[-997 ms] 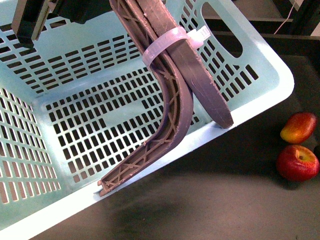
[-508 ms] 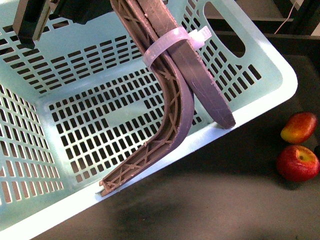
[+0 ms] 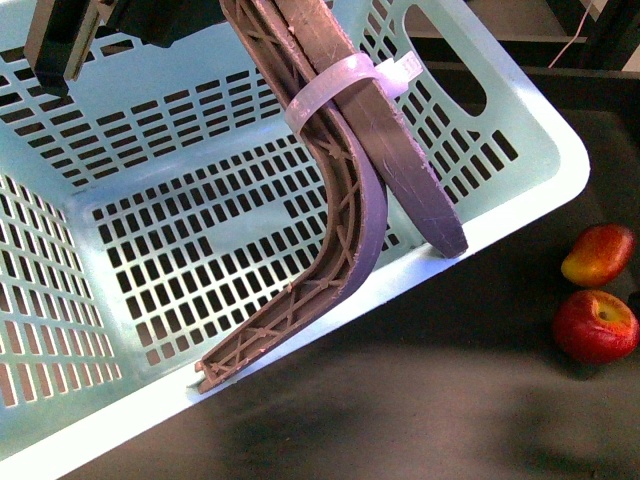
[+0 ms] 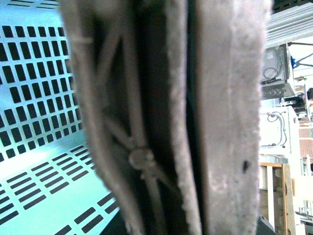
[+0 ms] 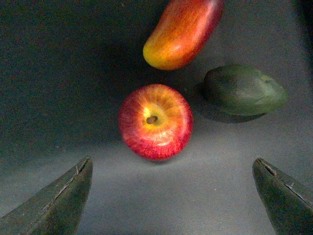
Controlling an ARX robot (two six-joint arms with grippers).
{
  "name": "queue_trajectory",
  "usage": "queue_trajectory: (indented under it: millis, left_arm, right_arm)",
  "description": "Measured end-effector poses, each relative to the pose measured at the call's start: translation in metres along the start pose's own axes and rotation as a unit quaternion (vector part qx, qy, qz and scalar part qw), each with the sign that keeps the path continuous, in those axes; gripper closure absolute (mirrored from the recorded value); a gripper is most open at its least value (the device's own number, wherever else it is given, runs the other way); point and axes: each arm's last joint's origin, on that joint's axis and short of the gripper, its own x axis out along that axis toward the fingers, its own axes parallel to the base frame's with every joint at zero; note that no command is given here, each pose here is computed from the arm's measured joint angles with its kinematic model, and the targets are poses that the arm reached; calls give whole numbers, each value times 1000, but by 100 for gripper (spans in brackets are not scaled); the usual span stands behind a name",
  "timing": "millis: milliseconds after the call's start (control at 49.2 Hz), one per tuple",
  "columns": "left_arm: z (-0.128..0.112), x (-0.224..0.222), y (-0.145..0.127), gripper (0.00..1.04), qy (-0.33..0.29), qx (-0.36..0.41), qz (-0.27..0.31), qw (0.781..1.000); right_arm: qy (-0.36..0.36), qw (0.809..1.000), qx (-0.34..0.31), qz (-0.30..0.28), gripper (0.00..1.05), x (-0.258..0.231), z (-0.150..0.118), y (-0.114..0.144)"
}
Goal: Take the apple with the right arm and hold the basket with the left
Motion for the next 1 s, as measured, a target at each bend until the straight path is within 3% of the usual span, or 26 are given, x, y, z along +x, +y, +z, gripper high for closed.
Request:
queue_trajectory:
  millis: [325, 997]
  left_arm:
    - [0, 0, 0, 90, 0, 0, 0, 1000]
    - [0, 0, 0, 90, -1, 0, 0, 1000]
  right_arm:
    - [59, 998, -12, -1, 9, 54, -12, -3]
    - [91, 995, -41, 10, 9, 102, -1, 12]
